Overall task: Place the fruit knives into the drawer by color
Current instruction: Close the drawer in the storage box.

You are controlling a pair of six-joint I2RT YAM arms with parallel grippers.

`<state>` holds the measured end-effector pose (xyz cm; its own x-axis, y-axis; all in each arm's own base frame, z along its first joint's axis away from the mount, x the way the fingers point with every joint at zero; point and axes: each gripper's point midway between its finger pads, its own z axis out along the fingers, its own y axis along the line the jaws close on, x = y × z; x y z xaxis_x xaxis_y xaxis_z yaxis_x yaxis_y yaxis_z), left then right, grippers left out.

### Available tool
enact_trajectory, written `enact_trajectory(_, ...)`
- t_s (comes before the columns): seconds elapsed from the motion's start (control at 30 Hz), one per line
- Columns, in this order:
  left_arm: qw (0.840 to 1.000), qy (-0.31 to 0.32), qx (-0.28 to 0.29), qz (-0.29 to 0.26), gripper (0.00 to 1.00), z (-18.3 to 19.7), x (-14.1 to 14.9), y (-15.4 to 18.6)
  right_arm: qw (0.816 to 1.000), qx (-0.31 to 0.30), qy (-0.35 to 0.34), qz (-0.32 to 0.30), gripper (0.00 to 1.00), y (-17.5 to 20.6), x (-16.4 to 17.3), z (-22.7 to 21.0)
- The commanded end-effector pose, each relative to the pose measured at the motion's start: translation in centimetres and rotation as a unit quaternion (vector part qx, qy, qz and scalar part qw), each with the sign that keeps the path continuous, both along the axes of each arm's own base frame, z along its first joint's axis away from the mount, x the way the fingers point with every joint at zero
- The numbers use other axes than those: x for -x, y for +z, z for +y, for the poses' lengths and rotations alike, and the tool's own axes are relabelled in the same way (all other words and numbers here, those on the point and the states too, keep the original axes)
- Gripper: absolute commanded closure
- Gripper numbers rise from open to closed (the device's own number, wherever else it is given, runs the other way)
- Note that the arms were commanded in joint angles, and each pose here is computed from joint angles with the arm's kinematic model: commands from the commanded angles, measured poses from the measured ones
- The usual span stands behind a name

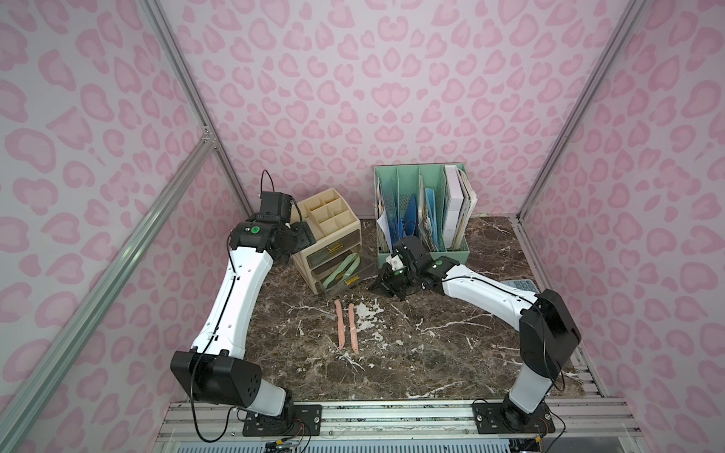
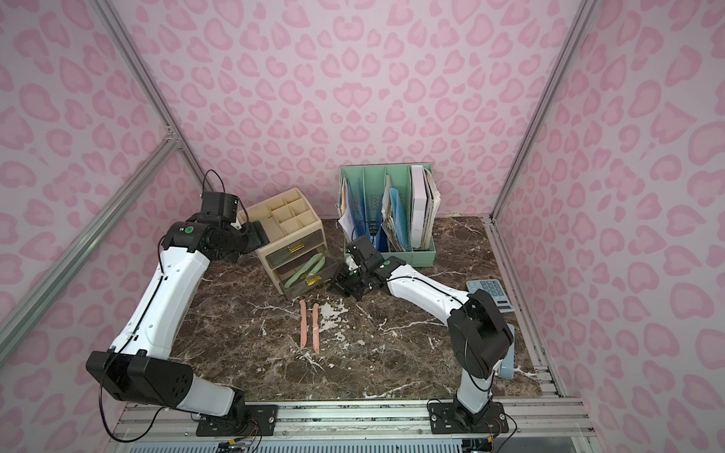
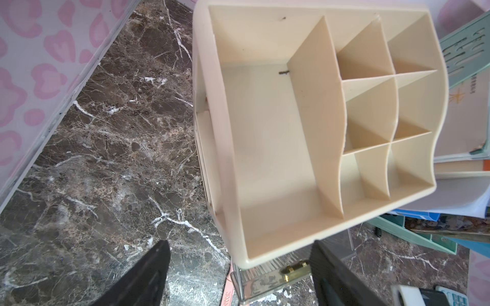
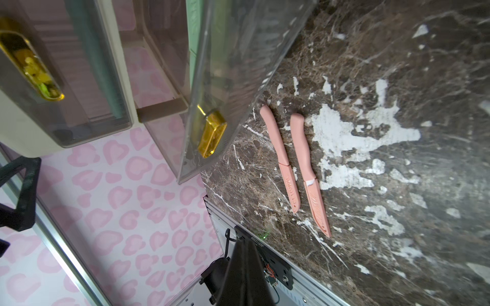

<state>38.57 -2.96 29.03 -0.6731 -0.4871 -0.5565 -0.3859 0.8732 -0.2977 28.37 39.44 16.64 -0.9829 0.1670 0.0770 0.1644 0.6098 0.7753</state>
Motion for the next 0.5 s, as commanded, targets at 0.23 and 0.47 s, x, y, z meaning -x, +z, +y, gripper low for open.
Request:
enact_trajectory(0.23,1.0,0.001,-0.004,0.03,0.16,0.2,0.3,-1.2,0.999,-0.009,0.032,-0.021,1.0,-1.9,-1.3,2.1)
enact_trajectory(0.47,0.999,-0.003,-0.005,0.034,0.15,0.2,0.1,-1.6,0.999,-0.009,0.041,-0.021,1.0,-2.6,-2.3,3.3)
